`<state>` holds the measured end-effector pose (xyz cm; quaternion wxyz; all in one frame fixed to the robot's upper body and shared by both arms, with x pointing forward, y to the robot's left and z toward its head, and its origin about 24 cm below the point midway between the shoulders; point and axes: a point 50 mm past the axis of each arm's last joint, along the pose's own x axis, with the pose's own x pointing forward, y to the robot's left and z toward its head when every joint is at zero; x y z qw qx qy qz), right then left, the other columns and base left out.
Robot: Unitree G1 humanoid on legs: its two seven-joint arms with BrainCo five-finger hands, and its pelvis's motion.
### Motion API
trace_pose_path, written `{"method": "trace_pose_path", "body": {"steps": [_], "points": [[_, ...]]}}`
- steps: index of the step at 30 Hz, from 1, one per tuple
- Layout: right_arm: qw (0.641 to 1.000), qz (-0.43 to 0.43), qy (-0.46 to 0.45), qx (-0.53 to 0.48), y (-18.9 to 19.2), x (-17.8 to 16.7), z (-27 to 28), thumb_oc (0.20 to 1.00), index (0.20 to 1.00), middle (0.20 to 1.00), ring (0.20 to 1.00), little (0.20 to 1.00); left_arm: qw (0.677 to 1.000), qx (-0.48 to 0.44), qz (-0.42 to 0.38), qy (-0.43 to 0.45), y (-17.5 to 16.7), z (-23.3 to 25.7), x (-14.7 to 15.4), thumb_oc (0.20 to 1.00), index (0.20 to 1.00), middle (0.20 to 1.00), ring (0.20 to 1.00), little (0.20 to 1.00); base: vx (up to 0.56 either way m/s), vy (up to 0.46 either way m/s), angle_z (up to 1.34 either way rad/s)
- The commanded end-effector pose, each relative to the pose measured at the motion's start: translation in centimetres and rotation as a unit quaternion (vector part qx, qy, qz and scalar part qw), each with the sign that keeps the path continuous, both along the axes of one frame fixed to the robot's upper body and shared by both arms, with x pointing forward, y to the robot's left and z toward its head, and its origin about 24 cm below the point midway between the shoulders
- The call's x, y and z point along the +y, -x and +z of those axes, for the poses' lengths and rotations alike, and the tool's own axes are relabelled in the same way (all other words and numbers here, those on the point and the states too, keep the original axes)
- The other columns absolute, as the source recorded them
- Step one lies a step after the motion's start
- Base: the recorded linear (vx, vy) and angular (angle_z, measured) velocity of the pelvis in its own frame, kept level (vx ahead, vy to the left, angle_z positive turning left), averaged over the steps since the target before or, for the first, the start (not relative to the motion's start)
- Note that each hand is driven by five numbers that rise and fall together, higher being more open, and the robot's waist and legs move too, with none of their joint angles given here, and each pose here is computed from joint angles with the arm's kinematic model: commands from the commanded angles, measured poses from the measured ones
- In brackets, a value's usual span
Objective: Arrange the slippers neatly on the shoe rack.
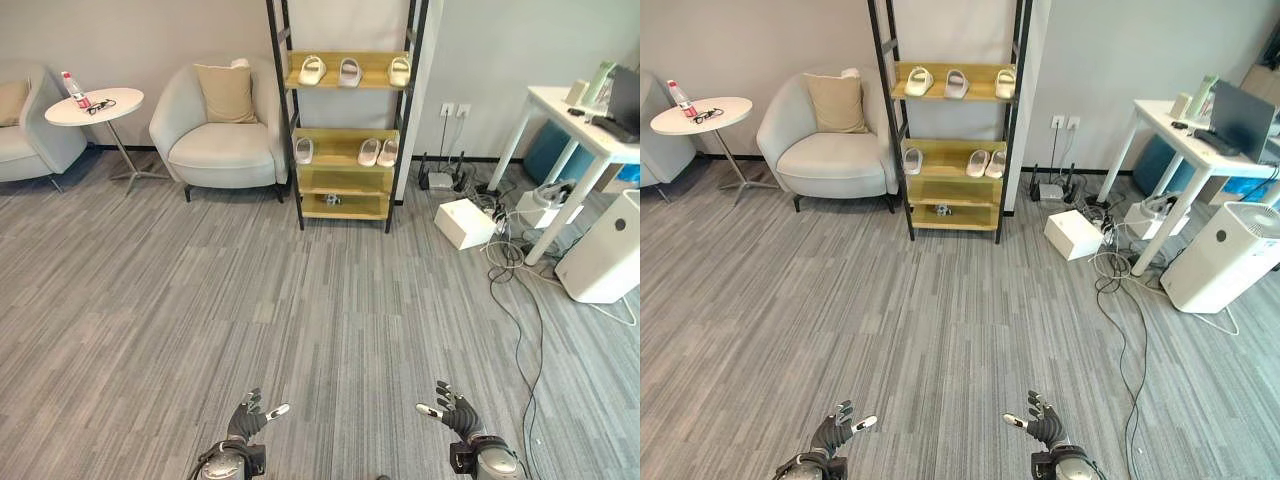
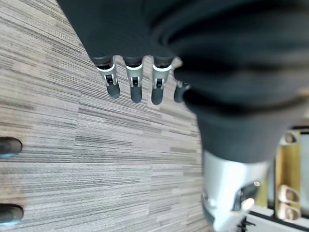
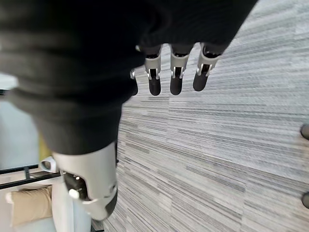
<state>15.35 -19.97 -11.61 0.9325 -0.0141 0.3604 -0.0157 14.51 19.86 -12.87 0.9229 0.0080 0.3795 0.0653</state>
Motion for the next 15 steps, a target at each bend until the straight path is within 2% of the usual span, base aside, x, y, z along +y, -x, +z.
{"method": "trace_pose_path", "body": {"steps": [1,15], "points": [[0.999,0.021,0.006,-0.043,-2.10,0.47,1.19,1.000,1.000,1.000,1.000,1.000,0.999,-0.042,-0.017,-0.008,-2.31,1.19,0.03,1.000,1.000,1.000,1.000,1.000,-0.02,0.025,0.14],[0.999,0.015,-0.002,-0.032,-1.40,0.62,0.87,1.000,1.000,1.000,1.000,1.000,0.999,-0.043,-0.013,-0.004,-2.35,1.34,0.09,1.000,1.000,1.000,1.000,1.000,0.00,0.003,0.02]]}}
